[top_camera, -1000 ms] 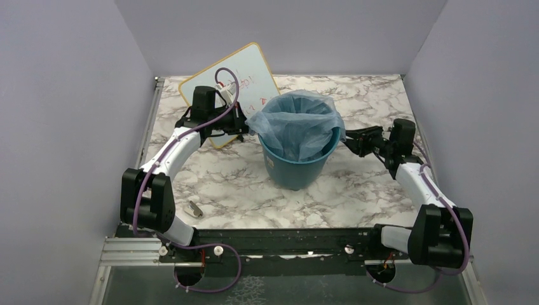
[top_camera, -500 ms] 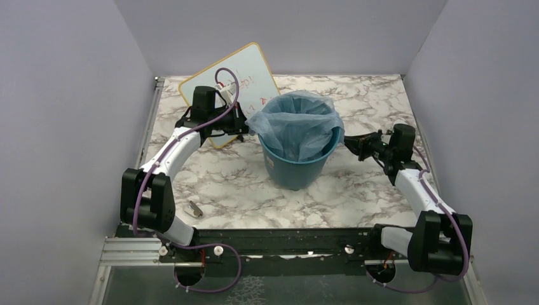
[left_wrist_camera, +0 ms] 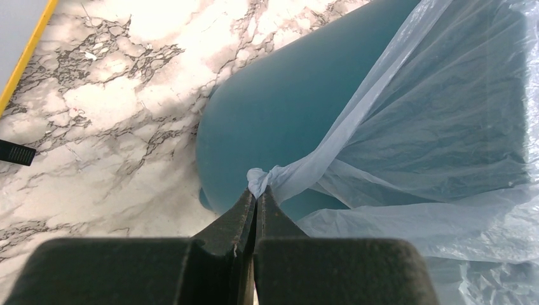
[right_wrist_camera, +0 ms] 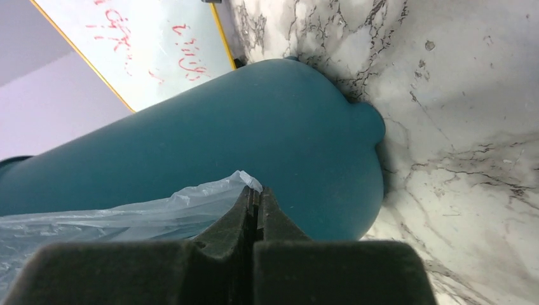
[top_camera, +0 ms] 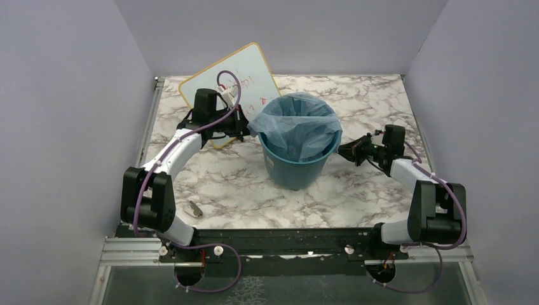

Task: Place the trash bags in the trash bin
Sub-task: Place the trash bag in the trash bin.

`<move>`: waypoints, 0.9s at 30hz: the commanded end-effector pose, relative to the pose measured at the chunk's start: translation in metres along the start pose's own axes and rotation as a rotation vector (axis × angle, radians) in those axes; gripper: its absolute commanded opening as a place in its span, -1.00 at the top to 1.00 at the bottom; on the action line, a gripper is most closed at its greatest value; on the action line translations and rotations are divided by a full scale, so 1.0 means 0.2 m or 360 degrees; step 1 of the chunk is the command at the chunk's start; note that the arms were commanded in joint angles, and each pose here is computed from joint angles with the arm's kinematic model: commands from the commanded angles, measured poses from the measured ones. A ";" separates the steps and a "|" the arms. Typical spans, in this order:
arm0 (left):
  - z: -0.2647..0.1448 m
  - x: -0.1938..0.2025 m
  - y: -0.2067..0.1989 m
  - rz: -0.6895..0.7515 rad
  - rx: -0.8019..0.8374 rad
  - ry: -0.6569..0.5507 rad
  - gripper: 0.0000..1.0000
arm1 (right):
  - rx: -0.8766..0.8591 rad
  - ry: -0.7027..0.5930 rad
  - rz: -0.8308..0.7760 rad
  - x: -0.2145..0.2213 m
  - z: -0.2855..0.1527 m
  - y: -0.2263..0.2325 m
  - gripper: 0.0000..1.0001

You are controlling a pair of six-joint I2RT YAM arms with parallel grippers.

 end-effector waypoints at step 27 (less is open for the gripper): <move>0.03 0.14 0.11 -0.0098 -0.0131 0.0081 1.00 | 0.0337 -0.0120 -0.0694 -0.05 -0.10 -0.11 0.60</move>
Point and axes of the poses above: each gripper's point midway between its finger pads, its own z axis out along the fingers, its own y axis along the line the jaws close on, x = y × z, the point moved 4 cm from there along -z, back along the fingers, and after that the axes turned 11 degrees about z, right-handed, at the moved point
